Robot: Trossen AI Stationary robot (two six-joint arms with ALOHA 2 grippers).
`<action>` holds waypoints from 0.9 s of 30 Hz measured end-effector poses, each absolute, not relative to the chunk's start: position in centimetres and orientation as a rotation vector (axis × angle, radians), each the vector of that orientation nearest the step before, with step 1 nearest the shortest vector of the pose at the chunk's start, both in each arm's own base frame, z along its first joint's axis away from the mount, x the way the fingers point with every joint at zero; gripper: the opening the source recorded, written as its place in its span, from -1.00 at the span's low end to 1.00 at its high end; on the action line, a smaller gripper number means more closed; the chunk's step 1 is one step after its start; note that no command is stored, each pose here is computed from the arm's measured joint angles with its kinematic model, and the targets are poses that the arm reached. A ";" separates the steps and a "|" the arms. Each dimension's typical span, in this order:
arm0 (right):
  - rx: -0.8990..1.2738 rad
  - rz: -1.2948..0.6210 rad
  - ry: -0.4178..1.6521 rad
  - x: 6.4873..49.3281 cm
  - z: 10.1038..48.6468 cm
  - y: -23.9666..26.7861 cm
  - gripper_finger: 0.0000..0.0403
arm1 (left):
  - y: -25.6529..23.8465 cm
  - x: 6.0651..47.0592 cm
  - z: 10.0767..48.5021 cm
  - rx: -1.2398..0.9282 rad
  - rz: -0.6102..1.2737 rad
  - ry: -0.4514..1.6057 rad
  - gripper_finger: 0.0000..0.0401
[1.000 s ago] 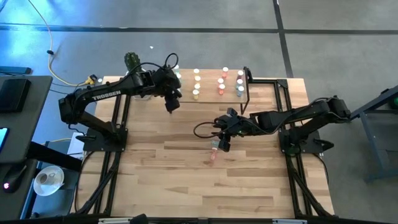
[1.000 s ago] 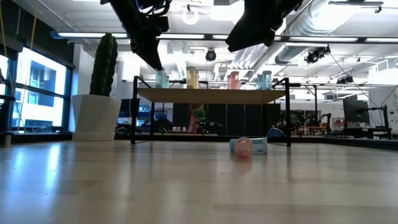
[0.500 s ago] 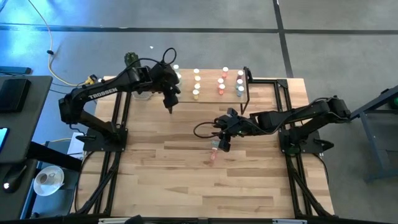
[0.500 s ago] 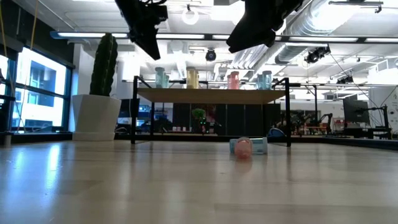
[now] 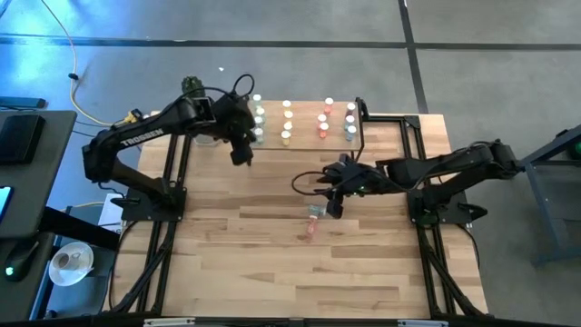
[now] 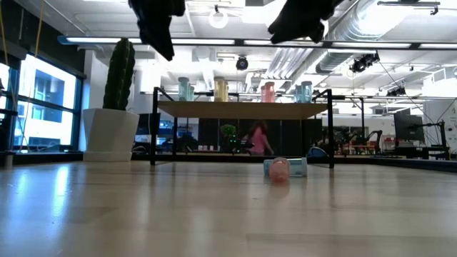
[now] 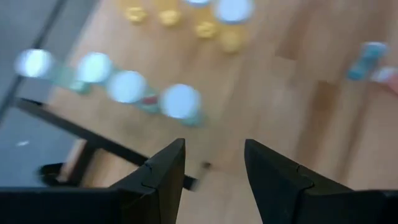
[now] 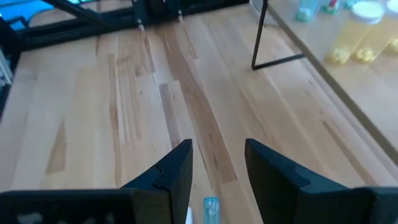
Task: Pick and place medicine bottles onto shelf by color
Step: Put the orange pill bottle on the shelf
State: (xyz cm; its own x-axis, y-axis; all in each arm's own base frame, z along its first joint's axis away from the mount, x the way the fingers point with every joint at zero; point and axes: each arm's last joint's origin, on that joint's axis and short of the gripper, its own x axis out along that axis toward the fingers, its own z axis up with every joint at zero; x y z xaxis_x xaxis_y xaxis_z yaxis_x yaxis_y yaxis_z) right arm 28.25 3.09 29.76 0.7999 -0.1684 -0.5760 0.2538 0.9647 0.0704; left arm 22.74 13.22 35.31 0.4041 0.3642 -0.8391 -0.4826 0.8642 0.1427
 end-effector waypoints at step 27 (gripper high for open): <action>0.751 -0.318 0.881 29.4 24.8 6.6 -0.31 | 1.7 26.5 23.5 -0.052 0.196 0.909 -0.22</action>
